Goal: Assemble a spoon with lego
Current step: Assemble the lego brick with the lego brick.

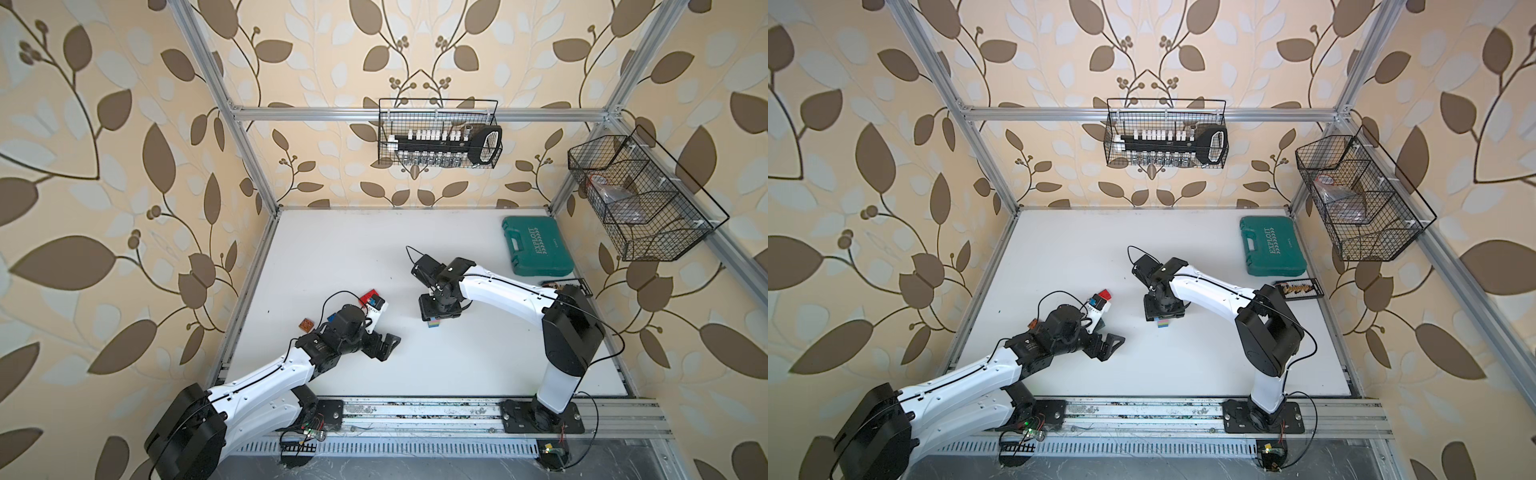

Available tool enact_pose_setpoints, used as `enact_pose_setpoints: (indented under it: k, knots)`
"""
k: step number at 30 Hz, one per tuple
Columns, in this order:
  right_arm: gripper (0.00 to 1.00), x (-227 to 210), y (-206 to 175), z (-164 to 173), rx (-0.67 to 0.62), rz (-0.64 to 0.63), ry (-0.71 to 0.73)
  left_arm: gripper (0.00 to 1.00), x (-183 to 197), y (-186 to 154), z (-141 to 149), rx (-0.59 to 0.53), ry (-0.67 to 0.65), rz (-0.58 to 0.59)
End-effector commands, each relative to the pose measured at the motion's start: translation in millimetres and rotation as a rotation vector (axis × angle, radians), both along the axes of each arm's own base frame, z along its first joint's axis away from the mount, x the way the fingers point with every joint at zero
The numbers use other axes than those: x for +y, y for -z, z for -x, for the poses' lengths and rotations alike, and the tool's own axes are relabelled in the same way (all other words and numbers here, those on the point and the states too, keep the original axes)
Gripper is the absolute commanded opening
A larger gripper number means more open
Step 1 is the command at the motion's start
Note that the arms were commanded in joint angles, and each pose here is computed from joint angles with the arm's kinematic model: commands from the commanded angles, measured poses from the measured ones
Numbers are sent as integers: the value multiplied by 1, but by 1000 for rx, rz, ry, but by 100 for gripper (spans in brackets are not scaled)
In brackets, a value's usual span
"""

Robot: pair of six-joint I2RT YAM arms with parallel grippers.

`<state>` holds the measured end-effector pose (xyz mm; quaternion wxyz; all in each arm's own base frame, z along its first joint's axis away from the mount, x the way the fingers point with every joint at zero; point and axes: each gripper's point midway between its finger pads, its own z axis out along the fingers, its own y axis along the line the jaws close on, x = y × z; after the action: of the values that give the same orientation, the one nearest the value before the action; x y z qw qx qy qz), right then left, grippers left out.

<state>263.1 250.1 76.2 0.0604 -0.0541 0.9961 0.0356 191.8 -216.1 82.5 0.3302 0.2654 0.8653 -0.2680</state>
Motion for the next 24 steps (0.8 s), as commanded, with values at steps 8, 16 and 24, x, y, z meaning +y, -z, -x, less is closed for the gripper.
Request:
enact_pose_setpoints:
  k: [8,16,24]
  knots:
    - [28,-12,32,13,81,54,15,99,-9,-21,-8,-42,7,38]
    - [28,-19,51,24,132,58,32,99,-9,-20,-7,-40,7,37]
    - [28,-9,12,7,45,23,1,99,-9,-20,-8,-41,7,37]
